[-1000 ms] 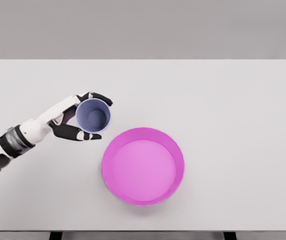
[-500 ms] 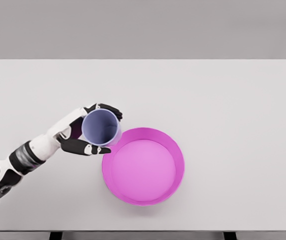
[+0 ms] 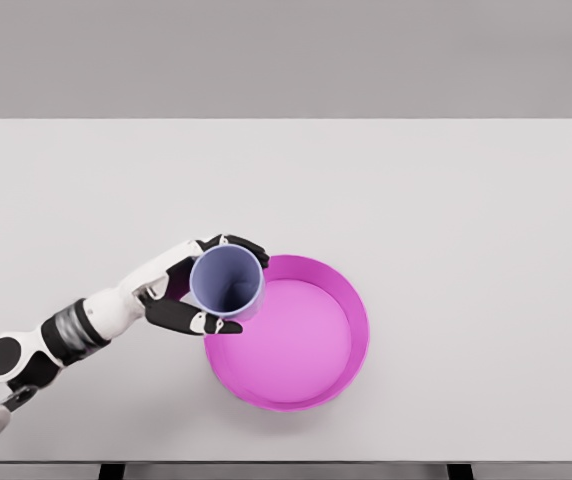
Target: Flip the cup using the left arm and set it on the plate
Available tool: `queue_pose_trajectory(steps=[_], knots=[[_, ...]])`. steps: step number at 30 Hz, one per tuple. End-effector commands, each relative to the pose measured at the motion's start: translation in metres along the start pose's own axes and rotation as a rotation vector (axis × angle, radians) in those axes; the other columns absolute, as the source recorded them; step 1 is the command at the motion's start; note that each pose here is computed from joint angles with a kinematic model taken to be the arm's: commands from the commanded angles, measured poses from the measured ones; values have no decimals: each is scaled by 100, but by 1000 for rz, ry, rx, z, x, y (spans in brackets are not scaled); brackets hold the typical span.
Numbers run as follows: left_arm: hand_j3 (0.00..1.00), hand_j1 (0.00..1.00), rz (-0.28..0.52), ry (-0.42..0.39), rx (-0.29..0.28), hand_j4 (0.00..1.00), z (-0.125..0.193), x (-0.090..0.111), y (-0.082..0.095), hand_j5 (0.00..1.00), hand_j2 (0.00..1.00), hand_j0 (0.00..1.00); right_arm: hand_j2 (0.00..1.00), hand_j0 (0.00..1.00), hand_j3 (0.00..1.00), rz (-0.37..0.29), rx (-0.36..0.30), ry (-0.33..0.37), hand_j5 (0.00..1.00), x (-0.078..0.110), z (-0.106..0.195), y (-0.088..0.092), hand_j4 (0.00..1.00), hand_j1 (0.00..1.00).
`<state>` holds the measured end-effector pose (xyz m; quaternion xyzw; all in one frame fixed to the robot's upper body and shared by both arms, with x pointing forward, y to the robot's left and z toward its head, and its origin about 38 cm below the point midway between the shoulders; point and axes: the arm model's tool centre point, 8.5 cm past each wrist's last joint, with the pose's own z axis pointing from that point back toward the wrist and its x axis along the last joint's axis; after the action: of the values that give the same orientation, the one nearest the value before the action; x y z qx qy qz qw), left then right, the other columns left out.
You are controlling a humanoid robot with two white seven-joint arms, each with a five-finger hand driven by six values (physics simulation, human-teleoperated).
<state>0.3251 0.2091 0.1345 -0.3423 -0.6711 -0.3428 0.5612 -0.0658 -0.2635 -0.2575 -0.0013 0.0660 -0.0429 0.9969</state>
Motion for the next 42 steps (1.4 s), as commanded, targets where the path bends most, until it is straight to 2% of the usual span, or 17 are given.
queue_pose_trajectory(steps=[1, 7, 11, 25, 29, 42], knots=[[74, 74, 31, -6, -7, 74, -12, -2, -6, 74, 74, 74, 100, 100, 100, 0, 0, 0, 100, 0, 0, 0, 100, 100], [74, 74, 89, -71, 22, 74, -19, -5, -16, 74, 74, 74, 100, 100, 100, 0, 0, 0, 100, 0, 0, 0, 100, 100], [74, 74, 157, -121, 29, 74, -25, -4, -23, 74, 74, 74, 100, 100, 100, 0, 0, 0, 100, 0, 0, 0, 100, 100], [75, 75, 207, -96, 59, 75, -31, -27, -28, 75, 75, 75, 100, 100, 100, 0, 0, -1, 100, 1, 0, 0, 100, 100], [75, 75, 219, -55, 65, 75, -30, -35, -27, 75, 75, 75, 100, 100, 100, 0, 0, 0, 100, 0, 0, 0, 100, 100], [76, 76, 239, -38, 77, 76, -31, -45, -30, 76, 76, 76, 100, 100, 100, 0, 0, -1, 100, 1, 0, 0, 100, 100]])
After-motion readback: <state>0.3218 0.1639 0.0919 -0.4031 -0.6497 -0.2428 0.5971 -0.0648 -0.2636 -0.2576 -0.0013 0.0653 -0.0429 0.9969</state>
